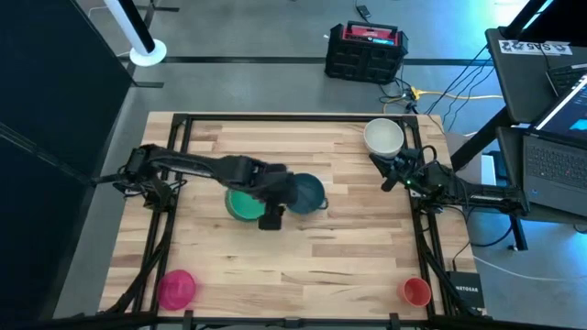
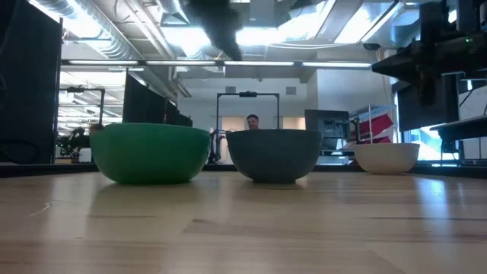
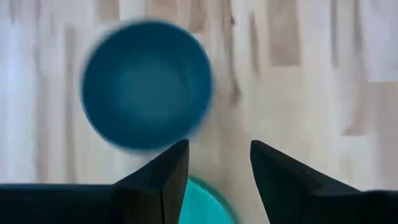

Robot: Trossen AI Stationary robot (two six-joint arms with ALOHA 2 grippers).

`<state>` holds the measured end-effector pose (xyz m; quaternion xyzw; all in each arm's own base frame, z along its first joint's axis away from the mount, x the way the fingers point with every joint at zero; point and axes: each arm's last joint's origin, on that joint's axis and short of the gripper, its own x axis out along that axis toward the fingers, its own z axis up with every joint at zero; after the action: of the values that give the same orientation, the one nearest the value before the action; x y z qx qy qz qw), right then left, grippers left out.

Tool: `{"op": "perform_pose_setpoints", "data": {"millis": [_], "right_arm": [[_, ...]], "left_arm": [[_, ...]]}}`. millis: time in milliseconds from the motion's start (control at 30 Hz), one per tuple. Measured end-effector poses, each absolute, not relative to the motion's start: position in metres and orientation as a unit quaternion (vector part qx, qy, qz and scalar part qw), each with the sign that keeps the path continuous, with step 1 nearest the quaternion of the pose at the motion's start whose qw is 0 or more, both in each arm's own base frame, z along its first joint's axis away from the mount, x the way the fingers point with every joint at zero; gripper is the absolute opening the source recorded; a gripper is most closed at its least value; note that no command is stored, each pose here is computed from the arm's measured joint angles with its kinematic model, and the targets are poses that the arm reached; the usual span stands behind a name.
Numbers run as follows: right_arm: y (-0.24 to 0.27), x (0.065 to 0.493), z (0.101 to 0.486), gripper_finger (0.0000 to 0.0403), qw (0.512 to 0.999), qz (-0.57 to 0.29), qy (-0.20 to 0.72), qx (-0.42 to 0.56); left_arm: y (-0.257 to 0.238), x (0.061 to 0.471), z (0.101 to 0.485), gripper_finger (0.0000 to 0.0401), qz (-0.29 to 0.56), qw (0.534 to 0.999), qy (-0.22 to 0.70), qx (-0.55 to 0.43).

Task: Nest bowls inside each other
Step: Stack the blue bowl on top of the green bowl

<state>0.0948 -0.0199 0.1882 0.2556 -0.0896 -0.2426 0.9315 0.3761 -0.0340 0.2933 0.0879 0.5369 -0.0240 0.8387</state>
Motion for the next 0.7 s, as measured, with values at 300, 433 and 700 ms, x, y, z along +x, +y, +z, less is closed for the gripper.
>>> {"op": "perform_pose_setpoints", "data": {"millis": [300, 433, 700], "right_arm": [[-0.019, 0.096, 0.188, 0.0, 0.938, -0.218, -0.081, 0.257], [-0.018, 0.096, 0.188, 0.0, 0.939, -0.214, -0.08, 0.257], [-0.018, 0.096, 0.188, 0.0, 0.939, -0.214, -0.08, 0.257]], "left_arm": [[-0.024, 0.395, 0.256, 0.0157, -0.103, 0.797, 0.567, 0.181], [-0.022, 0.403, 0.237, 0.0157, -0.131, 0.778, 0.578, 0.21], [-0.023, 0.417, 0.205, 0.0157, -0.158, 0.755, 0.59, 0.237]]}}
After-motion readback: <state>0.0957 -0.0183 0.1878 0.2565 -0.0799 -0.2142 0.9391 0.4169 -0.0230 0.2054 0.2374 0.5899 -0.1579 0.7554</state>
